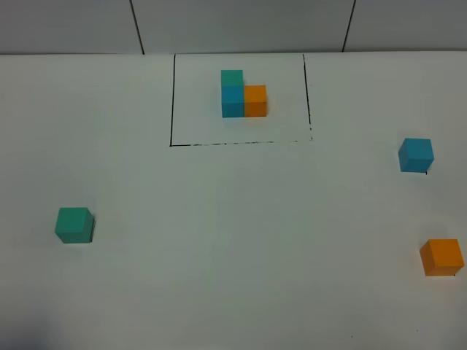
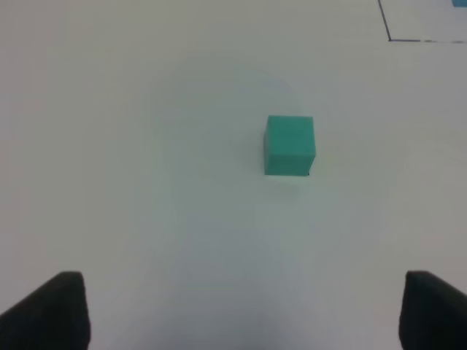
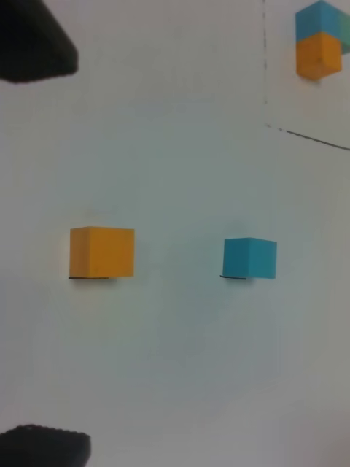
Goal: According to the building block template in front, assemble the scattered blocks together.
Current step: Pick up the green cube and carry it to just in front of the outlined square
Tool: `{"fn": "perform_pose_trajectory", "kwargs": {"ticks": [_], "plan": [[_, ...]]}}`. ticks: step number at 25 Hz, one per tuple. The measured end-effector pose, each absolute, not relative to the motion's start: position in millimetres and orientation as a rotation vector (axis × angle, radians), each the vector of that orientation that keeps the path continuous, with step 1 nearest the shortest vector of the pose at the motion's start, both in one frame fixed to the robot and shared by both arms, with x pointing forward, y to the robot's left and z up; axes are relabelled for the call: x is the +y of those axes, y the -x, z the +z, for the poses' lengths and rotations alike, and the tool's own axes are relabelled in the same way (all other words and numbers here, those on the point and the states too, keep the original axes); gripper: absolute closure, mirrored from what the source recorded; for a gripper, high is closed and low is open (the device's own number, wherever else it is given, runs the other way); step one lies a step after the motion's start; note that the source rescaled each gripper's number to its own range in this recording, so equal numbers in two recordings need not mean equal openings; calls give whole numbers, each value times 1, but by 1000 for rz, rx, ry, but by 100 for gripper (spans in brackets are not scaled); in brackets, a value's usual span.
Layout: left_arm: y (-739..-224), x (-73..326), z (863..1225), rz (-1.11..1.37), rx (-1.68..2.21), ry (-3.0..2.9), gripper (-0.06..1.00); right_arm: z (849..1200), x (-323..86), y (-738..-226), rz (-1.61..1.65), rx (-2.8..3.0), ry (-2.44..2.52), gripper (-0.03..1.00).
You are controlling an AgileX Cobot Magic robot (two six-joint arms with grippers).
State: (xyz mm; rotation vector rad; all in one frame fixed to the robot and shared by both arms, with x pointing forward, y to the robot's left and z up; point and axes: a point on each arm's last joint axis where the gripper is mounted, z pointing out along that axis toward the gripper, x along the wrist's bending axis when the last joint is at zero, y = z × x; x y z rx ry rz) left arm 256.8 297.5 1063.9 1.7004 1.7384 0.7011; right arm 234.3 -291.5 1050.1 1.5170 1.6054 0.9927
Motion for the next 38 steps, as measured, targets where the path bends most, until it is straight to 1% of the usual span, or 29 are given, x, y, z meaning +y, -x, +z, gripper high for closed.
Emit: {"fn": "perform_pose_trajectory", "kwargs": {"ticks": [4, 8, 12, 15, 18, 24, 32, 38], "plan": [[-294, 298, 1075, 565, 1864, -1787, 5, 1050, -291, -234, 994, 1605, -1518, 8], [-342, 298, 1076, 422, 1977, -1885, 4, 1050, -291, -234, 995, 1605, -1519, 8], [-391, 299, 1073, 329, 2045, -1940, 4, 1050, -291, -234, 995, 1604, -1520, 8], [-427, 299, 1059, 249, 2099, -1987, 4, 1050, -291, -234, 995, 1604, -1520, 8], [-455, 298, 1036, 162, 2105, -2064, 4, 1050, -291, -234, 995, 1604, -1520, 8], [-480, 289, 1002, 26, 2105, -2125, 4, 1050, -291, -234, 995, 1604, -1520, 8], [-499, 271, 978, 126, 2078, -2194, 4, 1050, -291, -234, 995, 1604, -1520, 10], [-509, 253, 962, 150, 2028, -2222, 4, 1050, -291, -234, 996, 1603, -1521, 12]]}}
